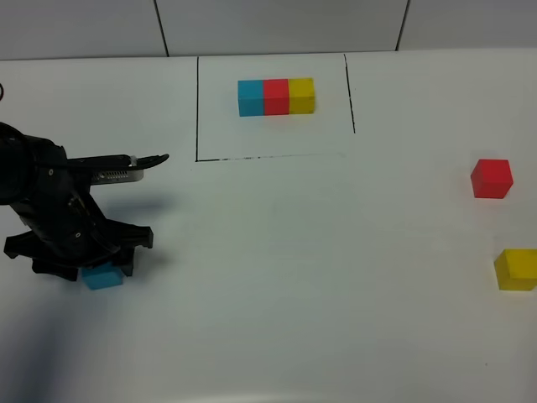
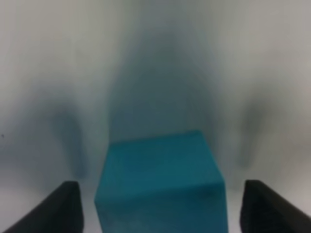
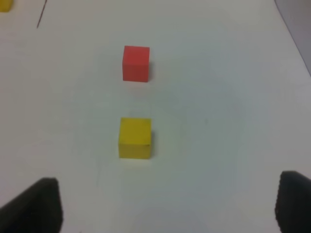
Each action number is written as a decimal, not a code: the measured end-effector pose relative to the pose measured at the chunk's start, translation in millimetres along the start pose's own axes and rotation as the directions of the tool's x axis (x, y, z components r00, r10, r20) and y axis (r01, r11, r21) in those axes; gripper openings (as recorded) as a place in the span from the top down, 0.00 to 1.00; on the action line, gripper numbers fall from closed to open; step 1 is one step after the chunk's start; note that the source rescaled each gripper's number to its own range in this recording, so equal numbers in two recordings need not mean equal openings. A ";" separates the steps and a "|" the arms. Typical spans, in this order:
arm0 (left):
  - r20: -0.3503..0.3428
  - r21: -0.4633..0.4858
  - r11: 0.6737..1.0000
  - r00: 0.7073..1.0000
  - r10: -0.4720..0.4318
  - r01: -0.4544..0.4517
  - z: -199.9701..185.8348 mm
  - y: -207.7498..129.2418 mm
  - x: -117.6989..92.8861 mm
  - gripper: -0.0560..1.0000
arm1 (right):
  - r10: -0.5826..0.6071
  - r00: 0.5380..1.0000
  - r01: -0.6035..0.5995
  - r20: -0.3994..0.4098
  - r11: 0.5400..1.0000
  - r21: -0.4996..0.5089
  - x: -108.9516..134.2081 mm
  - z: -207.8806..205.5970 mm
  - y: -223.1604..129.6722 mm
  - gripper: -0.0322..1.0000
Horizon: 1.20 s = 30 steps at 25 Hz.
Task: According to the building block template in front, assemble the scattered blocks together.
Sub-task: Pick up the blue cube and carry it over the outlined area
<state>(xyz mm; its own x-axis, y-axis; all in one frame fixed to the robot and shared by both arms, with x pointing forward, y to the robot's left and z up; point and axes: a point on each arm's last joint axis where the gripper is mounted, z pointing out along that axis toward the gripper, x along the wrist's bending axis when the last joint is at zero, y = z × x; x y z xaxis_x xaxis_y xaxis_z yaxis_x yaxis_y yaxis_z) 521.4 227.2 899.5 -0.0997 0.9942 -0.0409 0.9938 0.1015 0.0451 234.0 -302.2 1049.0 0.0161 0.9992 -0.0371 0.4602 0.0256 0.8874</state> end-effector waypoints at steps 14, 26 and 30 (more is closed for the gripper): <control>-0.001 -0.004 0.984 0.984 0.179 -0.179 -1.5 2.6 -0.8 0.94 | 0.000 1.000 0.000 0.000 1.000 0.000 0.0 0.0 0.0 0.23; 0.004 -0.021 0.736 0.736 0.677 -0.677 -54.0 45.8 -33.8 0.94 | 0.000 1.000 0.000 0.000 1.000 0.000 0.0 0.0 0.0 0.25; 0.021 -0.020 0.583 0.583 0.813 -0.812 -55.9 53.9 -69.2 0.94 | 0.000 1.000 0.000 0.000 1.000 0.000 0.0 0.0 0.0 0.26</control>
<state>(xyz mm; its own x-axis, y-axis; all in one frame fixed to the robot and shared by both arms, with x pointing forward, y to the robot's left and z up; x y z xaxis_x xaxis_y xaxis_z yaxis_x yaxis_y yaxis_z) 579.2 165.9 960.5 0.7504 0.6609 -0.0078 0.6593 -0.7477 0.0792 234.0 -302.2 1049.0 0.0161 0.9992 -0.0371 0.4602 0.0256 0.8874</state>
